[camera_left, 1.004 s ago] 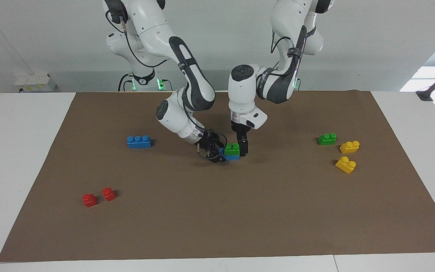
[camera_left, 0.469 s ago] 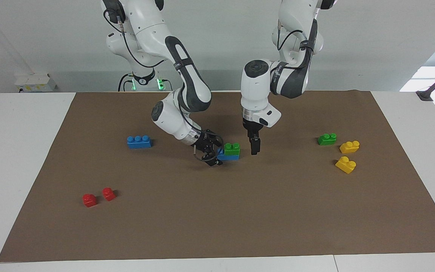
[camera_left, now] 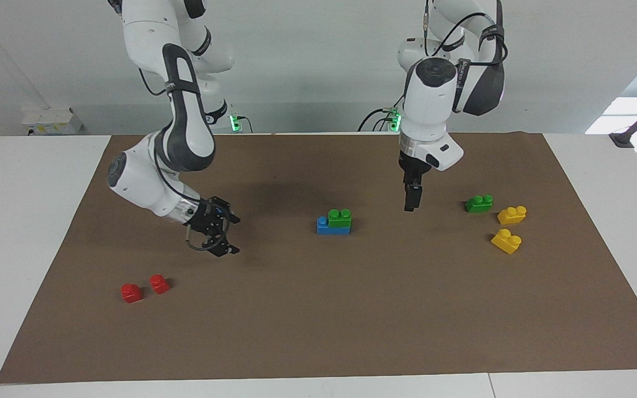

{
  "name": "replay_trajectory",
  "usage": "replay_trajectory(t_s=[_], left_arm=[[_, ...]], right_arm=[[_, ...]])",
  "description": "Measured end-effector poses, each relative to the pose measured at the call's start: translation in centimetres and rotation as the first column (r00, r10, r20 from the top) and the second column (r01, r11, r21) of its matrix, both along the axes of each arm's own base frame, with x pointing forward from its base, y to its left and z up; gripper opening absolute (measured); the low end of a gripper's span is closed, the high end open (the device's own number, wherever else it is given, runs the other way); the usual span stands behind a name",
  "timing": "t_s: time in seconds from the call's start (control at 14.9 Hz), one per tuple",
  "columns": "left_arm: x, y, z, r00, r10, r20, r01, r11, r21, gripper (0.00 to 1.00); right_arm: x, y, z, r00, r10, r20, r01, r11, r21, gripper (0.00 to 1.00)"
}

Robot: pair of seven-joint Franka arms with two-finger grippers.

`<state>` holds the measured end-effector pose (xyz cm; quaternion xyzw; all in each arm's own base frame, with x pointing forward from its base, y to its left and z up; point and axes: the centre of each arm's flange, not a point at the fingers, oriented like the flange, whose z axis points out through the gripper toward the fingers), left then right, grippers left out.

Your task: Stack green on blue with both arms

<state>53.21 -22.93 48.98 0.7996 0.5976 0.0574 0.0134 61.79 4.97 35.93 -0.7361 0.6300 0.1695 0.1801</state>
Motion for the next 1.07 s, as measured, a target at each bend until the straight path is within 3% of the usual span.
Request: replay_trajectory(t_s=[0.33, 0.6, 0.74, 0.87, 1.0, 1.07], left_arm=[[0.7, 9.0, 4.5, 0.972, -0.235, -0.002, 0.235, 0.972, 0.005, 1.0], [1.3, 15.9, 6.4, 0.895, -0.445, -0.016, 0.446, 0.895, 0.031, 1.0], [1.7, 19.4, 7.4, 0.829, -0.559, -0.028, 0.56, 0.828, 0.042, 1.0], [1.7, 22.9, 8.5, 0.735, -0.676, -0.047, 0.678, 0.733, 0.054, 1.0], [1.6, 25.7, 9.6, 0.619, -0.783, -0.069, 0.786, 0.616, 0.061, 1.0], [1.4, 26.7, 10.0, 0.56, -0.825, -0.079, 0.829, 0.556, 0.06, 1.0]], right_arm=[[1.7, -6.2, 9.2, 0.976, 0.205, 0.068, -0.196, 0.973, -0.125, 1.0], [2.1, -6.8, 15.0, 0.906, 0.409, 0.105, -0.377, 0.895, -0.238, 1.0], [1.9, -7.0, 17.5, 0.854, 0.509, 0.11, -0.463, 0.839, -0.285, 1.0], [1.2, -6.6, 20.1, 0.783, 0.609, 0.126, -0.545, 0.769, -0.334, 1.0], [0.0, -5.8, 22.8, 0.692, 0.71, 0.133, -0.624, 0.68, -0.384, 1.0], [-0.7, -5.3, 24.0, 0.629, 0.765, 0.136, -0.67, 0.622, -0.405, 1.0]])
